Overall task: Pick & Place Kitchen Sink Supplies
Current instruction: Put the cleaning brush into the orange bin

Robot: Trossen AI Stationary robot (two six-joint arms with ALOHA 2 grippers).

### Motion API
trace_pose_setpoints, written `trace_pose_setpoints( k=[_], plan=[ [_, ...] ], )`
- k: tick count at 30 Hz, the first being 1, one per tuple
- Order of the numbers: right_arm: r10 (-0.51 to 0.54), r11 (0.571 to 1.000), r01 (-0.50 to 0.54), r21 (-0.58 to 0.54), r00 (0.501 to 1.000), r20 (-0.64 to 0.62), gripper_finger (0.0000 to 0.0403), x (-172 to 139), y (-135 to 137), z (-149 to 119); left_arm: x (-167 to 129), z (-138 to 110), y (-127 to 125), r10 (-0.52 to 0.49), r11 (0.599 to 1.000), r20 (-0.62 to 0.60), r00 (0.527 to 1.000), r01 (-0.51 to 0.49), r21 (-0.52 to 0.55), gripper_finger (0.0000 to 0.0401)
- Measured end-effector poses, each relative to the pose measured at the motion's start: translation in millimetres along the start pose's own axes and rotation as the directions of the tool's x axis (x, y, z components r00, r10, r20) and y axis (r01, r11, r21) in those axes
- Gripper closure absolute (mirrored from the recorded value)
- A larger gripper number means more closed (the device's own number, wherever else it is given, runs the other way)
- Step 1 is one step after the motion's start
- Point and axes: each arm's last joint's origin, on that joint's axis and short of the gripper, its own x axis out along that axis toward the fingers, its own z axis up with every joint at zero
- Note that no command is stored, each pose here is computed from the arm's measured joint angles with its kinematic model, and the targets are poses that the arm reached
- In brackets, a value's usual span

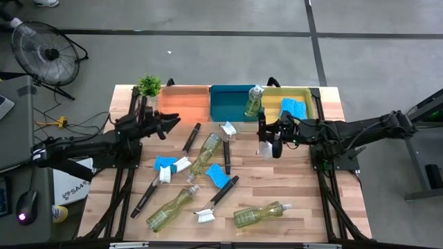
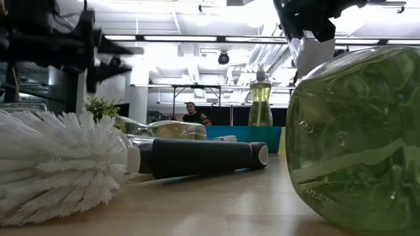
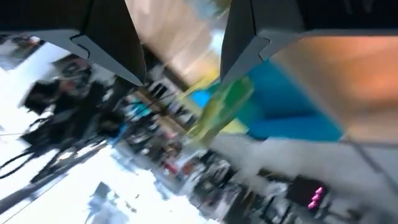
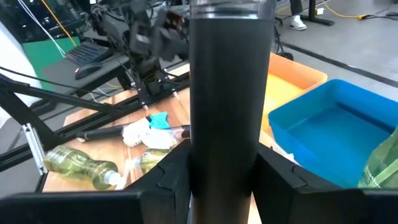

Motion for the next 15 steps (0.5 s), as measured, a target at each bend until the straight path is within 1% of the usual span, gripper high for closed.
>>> trace_pose_setpoints(
  k=[3,7,12,15],
  plan=[
    [0.000,1.000,0.000,-0.017,1.000,0.015,0.0282,6,-3,2,12,17,-16,-0.068,0.997,-0.020,0.998,0.068,0.031,0.0197],
    [0.049,0.998,-0.047,-0.029,0.995,0.086,0.0282,20,-5,11,35,40,-38,-0.169,0.982,-0.078,0.982,0.175,0.065,0.0197],
    [0.115,0.993,-0.109,-0.044,0.982,0.149,0.0282,39,-8,17,68,68,-66,-0.290,0.942,-0.126,0.949,0.307,0.140,0.0197],
    [0.157,0.987,-0.150,-0.057,0.978,0.135,0.0282,50,-8,25,88,82,-80,-0.355,0.907,-0.148,0.923,0.378,0.186,0.0196]
  ],
)
